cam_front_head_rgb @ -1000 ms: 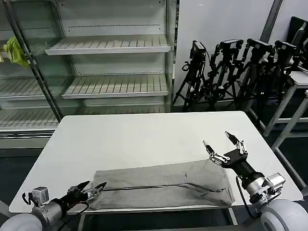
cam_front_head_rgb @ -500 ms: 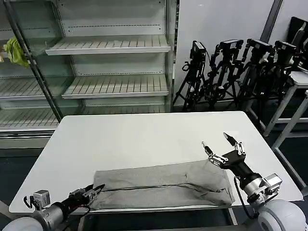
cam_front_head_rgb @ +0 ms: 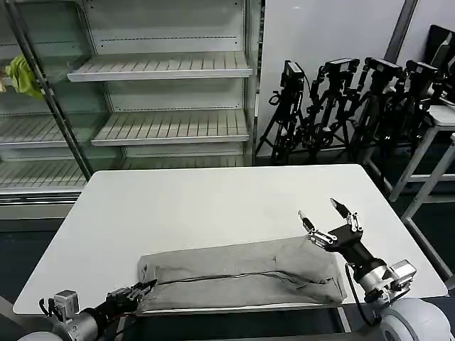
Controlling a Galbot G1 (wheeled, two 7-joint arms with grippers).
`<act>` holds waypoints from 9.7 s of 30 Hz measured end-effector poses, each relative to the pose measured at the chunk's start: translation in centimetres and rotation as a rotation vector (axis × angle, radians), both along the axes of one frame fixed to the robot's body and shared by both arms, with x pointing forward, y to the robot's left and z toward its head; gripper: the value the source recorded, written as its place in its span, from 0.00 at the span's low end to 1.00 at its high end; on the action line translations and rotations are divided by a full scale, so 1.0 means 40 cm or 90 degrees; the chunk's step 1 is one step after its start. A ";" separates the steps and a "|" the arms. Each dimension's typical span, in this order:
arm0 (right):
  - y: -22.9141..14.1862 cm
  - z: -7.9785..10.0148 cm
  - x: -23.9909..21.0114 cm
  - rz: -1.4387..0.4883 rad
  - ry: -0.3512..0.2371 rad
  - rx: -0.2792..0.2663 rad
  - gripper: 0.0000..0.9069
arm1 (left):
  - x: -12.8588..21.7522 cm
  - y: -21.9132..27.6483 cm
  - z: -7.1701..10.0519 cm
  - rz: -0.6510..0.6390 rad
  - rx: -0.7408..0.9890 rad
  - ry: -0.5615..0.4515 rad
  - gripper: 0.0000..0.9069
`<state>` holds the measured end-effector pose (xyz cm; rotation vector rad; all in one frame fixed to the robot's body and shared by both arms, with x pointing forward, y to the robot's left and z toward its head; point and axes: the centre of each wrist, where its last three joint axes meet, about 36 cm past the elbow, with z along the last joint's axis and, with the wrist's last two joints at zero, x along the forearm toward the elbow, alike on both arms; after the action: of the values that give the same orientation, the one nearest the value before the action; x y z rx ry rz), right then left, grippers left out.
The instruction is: Fold and organize the clothes.
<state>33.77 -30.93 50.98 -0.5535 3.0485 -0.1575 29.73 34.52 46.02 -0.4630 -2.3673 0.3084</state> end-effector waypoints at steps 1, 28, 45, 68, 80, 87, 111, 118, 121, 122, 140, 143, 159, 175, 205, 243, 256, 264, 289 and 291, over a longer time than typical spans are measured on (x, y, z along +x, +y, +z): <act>0.001 0.001 0.000 0.000 -0.001 0.000 1.00 | 0.000 -0.001 0.000 0.000 0.000 -0.001 0.04; 0.016 0.009 0.083 0.033 -0.030 0.019 1.00 | 0.030 0.180 0.053 0.105 0.094 -0.028 0.04; 0.034 0.007 0.107 0.050 -0.042 0.032 1.00 | 0.016 0.291 0.150 0.166 0.159 -0.061 0.03; -0.008 0.035 0.087 0.016 -0.065 -0.046 1.00 | 0.016 0.028 0.259 -0.010 0.048 -0.158 0.04; -0.034 0.048 0.069 -0.008 -0.067 -0.082 1.00 | 0.047 -0.076 0.259 -0.118 0.003 -0.163 0.04; -0.040 0.043 0.065 -0.014 -0.062 -0.093 1.00 | 0.052 -0.125 0.267 -0.178 -0.021 -0.162 0.04; -0.042 0.038 0.034 -0.025 -0.056 -0.098 1.00 | 0.124 -0.214 0.249 -0.268 -0.052 -0.162 0.04; -0.044 0.049 0.030 -0.026 -0.061 -0.102 1.00 | 0.146 -0.240 0.241 -0.284 -0.059 -0.166 0.04; -0.045 0.054 0.030 -0.026 -0.064 -0.103 1.00 | 0.155 -0.250 0.237 -0.289 -0.061 -0.168 0.04; -0.046 0.056 0.031 -0.026 -0.065 -0.104 1.00 | 0.159 -0.254 0.236 -0.291 -0.062 -0.169 0.04; -0.047 0.058 0.032 -0.025 -0.066 -0.105 1.00 | 0.213 -0.308 0.206 -0.308 -0.080 -0.172 1.00; -0.046 0.057 0.033 -0.025 -0.065 -0.104 1.00 | 0.215 -0.316 0.205 -0.311 -0.084 -0.173 1.00; -0.041 0.053 0.031 -0.019 -0.064 -0.104 1.00 | 0.221 -0.318 0.212 -0.309 -0.077 -0.184 1.00; -0.039 0.065 0.064 0.002 -0.084 -0.092 1.00 | 0.225 -0.117 0.181 -0.147 0.015 -0.150 1.00; -0.038 0.072 0.050 0.003 -0.110 -0.071 1.00 | 0.063 -0.068 0.065 -0.094 0.039 -0.016 1.00; -0.033 0.050 0.026 -0.013 -0.096 -0.085 1.00 | 0.116 -0.093 0.033 -0.106 -0.002 -0.025 0.30; -0.029 0.047 0.016 -0.013 -0.093 -0.086 1.00 | 0.116 -0.112 0.023 -0.113 -0.019 -0.030 0.06; -0.029 0.047 0.008 -0.013 -0.093 -0.087 1.00 | 0.112 -0.116 0.026 -0.116 -0.020 -0.036 0.06; -0.034 0.051 0.054 0.012 -0.115 -0.068 1.00 | 0.164 0.129 0.111 0.001 0.153 -0.066 0.06; -0.034 0.051 0.059 0.015 -0.117 -0.065 1.00 | 0.167 0.158 0.125 0.018 0.173 -0.071 0.06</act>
<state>36.13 -32.30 53.00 -0.5482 2.8663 -0.3456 36.43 40.82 51.01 -0.3254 -2.4777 -0.0283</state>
